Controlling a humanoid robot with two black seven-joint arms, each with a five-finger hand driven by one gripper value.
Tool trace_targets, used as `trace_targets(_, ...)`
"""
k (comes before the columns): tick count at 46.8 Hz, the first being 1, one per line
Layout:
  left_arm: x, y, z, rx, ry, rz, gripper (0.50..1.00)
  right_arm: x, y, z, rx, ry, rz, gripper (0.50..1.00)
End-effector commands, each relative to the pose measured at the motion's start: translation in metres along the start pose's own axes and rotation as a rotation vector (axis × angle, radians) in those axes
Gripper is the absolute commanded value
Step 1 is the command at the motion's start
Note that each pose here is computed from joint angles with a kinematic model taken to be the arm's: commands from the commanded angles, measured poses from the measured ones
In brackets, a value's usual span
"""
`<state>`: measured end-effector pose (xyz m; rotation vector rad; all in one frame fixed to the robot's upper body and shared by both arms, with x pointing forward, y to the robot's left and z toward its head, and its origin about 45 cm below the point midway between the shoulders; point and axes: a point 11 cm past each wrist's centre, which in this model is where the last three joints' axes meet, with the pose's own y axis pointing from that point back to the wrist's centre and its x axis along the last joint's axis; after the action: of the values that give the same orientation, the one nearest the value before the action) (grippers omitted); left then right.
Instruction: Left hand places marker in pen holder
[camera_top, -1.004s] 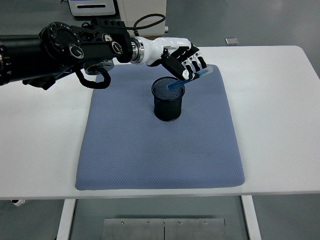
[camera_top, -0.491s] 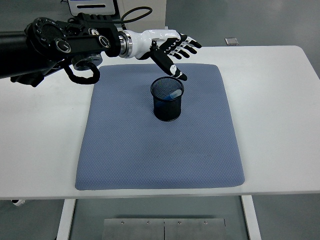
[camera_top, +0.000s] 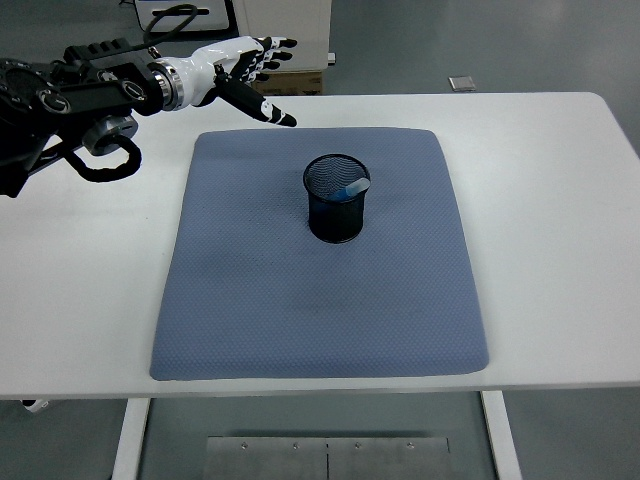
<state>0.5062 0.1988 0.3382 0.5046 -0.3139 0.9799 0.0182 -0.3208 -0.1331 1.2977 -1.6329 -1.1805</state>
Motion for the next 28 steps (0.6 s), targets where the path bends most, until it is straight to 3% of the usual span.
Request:
trace_targets(1, 0.033, 0.016, -0.01, -0.014, 0.075, 0.081, 1.0, 0.0, 0.0, 0.0, 0.0, 0.0, 0.001, 1.0)
trace_targets(6, 0.054, 0.028, -0.022, -0.049, 0.2, 0.159, 1.0, 0.0, 0.0, 0.0, 0.0, 0.0, 0.0, 1.0)
trace_targets(14, 0.06, 0.045, -0.083, -0.053, 0.455, 0.273, 1.0, 0.0, 0.0, 0.0, 0.0, 0.0, 0.001, 1.0)
trace_targets(28, 0.059, 0.064, -0.128, -0.095, 0.706, 0.372, 1.0, 0.0, 0.0, 0.0, 0.0, 0.0, 0.0, 1.0)
